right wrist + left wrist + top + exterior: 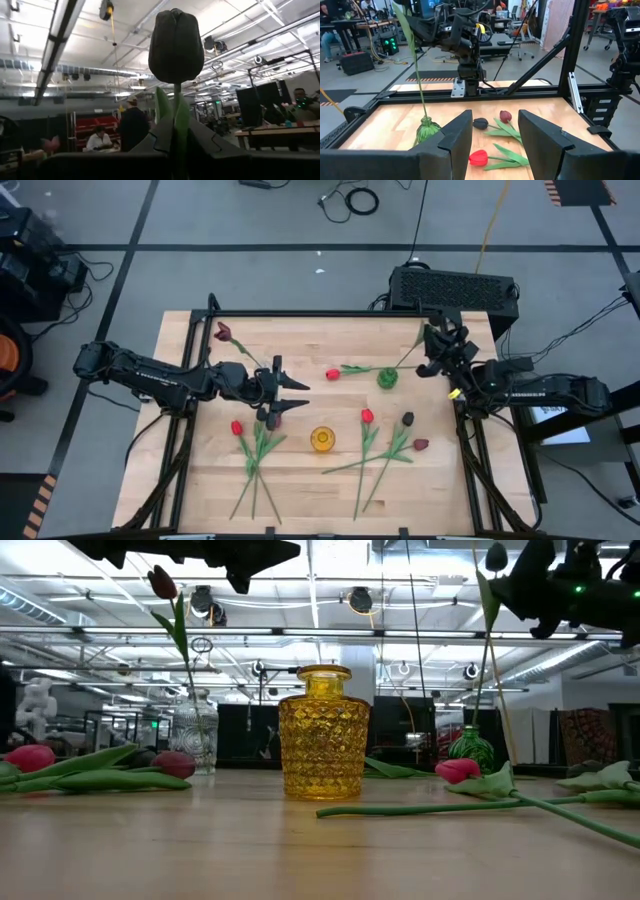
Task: Sort flowers into vase by color
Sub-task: Put the top black flower into the green vase
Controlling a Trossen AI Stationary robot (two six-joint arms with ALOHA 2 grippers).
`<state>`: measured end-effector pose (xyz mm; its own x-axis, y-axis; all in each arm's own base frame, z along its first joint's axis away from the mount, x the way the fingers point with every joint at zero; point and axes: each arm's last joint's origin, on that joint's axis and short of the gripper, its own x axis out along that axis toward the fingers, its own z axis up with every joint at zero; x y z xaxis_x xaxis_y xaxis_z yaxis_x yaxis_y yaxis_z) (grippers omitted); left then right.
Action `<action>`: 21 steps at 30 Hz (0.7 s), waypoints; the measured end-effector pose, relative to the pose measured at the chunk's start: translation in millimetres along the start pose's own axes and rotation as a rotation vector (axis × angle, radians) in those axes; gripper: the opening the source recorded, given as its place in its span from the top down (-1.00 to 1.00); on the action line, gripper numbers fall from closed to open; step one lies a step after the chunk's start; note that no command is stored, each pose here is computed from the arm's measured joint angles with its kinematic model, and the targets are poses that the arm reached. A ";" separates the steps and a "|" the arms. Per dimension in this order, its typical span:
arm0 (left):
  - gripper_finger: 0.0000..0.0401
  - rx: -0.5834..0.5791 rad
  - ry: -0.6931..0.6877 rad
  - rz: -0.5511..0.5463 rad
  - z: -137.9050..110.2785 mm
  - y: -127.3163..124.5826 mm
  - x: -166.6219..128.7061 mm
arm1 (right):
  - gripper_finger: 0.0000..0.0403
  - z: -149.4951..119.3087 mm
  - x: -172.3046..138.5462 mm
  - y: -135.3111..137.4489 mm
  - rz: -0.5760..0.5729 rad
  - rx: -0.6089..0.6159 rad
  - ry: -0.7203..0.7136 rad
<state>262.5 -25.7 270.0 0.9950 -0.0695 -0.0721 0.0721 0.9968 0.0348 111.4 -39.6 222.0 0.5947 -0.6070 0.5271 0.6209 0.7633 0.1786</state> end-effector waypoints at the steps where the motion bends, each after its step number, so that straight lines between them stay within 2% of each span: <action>1: 0.17 0.000 0.000 0.000 0.0 0.0 0.0 | 0.84 -0.7 0.0 0.0 0.000 -0.004 0.007; 9: 0.17 0.000 0.011 0.000 -2.5 -0.1 1.9 | 0.66 -9.9 -0.5 1.0 0.004 0.062 0.096; 14: 0.17 0.000 0.031 -0.001 -7.2 -0.4 5.5 | 0.46 -16.7 -1.4 1.4 0.006 0.065 0.161; 21: 0.17 0.000 0.042 -0.001 -10.0 -0.6 7.6 | 0.14 -14.1 2.2 2.9 0.005 0.077 0.162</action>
<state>269.4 -26.4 259.5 0.9911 -0.0691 -0.1139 0.0735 0.9967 0.0348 121.7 -41.8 211.9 0.6764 -0.6258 0.3884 0.5803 0.7775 0.2423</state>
